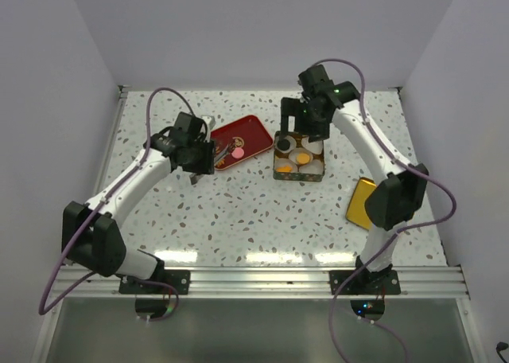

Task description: Pack the cookies

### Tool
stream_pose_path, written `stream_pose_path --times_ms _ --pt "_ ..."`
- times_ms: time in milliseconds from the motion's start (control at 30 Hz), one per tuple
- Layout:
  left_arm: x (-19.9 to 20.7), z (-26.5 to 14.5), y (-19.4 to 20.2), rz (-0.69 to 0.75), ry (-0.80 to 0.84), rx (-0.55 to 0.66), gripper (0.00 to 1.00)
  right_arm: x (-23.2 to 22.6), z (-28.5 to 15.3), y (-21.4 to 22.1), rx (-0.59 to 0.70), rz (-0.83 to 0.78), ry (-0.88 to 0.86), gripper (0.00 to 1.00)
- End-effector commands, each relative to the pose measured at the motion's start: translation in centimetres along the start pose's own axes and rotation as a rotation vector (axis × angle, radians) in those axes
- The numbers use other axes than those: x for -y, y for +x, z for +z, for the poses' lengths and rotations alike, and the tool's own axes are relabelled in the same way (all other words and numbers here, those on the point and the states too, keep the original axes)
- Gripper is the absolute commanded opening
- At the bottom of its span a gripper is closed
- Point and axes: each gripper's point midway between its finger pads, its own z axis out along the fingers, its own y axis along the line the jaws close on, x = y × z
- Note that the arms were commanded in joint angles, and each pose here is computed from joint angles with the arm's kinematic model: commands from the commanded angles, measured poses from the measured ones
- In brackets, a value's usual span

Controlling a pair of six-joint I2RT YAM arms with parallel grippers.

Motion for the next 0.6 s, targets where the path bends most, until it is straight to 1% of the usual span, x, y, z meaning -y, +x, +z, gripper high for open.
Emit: stream_pose_path --times_ms 0,33,67,167,200,333,433,567 --pt "0.5 1.2 -1.3 0.053 0.007 0.014 0.46 1.7 -5.8 1.2 0.058 -0.039 0.03 0.97" --pt "0.6 1.8 -1.4 0.057 0.002 -0.001 0.46 1.7 -7.6 1.6 0.088 -0.041 0.012 0.97" --pt "0.9 2.1 -1.3 0.07 0.001 -0.009 0.46 2.2 -7.5 2.8 0.06 -0.042 0.02 0.97" --pt "1.5 3.2 -1.6 0.092 -0.006 -0.033 0.46 3.1 -9.2 4.9 0.071 -0.038 0.013 0.98" --pt "1.6 3.3 -2.0 0.1 -0.028 -0.024 0.47 3.3 -9.5 5.4 0.074 -0.036 0.011 0.98" --pt "2.1 4.6 -2.2 0.11 -0.04 -0.05 0.48 4.5 -10.1 7.9 0.066 -0.03 0.015 0.98" --pt "2.6 5.0 -2.5 0.116 -0.046 -0.047 0.49 5.2 -10.4 8.8 0.066 -0.038 0.03 0.98" --pt "2.0 5.2 -1.6 0.128 -0.099 -0.099 0.5 5.8 -10.8 9.1 0.07 -0.045 0.043 0.99"
